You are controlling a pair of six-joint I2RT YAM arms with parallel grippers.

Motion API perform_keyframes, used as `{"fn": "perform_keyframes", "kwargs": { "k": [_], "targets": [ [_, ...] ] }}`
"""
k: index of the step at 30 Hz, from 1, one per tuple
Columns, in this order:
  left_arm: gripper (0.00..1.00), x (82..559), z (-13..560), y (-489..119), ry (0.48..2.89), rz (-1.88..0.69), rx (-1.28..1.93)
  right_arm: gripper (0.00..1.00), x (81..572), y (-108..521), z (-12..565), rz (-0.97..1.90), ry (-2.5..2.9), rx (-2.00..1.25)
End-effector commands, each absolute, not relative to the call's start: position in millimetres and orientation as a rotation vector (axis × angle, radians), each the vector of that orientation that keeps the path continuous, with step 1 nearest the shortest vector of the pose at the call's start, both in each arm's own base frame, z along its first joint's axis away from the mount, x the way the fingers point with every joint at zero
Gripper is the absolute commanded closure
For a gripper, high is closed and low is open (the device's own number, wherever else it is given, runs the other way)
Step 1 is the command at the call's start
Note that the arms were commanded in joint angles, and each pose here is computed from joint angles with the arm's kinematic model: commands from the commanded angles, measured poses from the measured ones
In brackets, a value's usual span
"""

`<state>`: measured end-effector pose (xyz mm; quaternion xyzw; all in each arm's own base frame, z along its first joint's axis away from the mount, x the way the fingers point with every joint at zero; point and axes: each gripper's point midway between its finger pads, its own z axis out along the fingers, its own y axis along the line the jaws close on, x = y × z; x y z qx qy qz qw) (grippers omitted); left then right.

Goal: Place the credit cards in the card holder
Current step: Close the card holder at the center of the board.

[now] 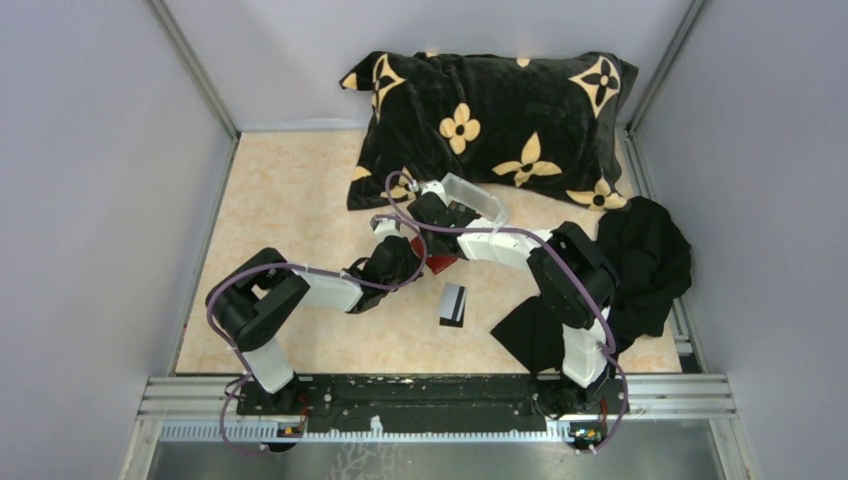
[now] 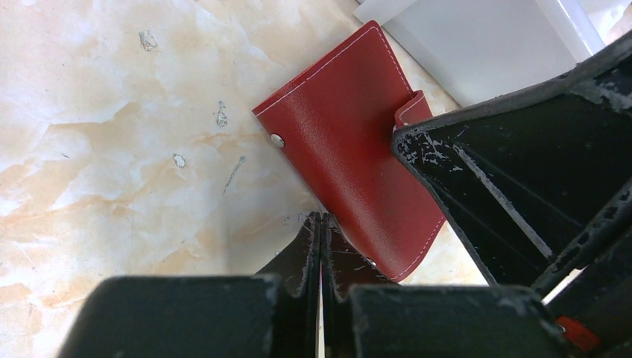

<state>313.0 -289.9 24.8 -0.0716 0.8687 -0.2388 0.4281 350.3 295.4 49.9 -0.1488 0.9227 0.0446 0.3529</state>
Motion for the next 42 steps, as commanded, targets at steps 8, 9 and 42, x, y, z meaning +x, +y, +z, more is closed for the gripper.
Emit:
{"fn": "perform_keyframes", "kwargs": {
  "k": [8,9,42],
  "targets": [
    [1.00,295,-5,-280,2.279,-0.524,-0.131,0.99,365,300,54,0.157,2.384,-0.338],
    [1.00,295,-6,-280,2.280,-0.522,-0.130,0.99,365,299,53,0.158,2.389,-0.336],
    [1.00,295,-9,-281,2.287,-0.521,-0.127,0.99,372,302,72,0.238,2.352,-0.326]
  ]
}}
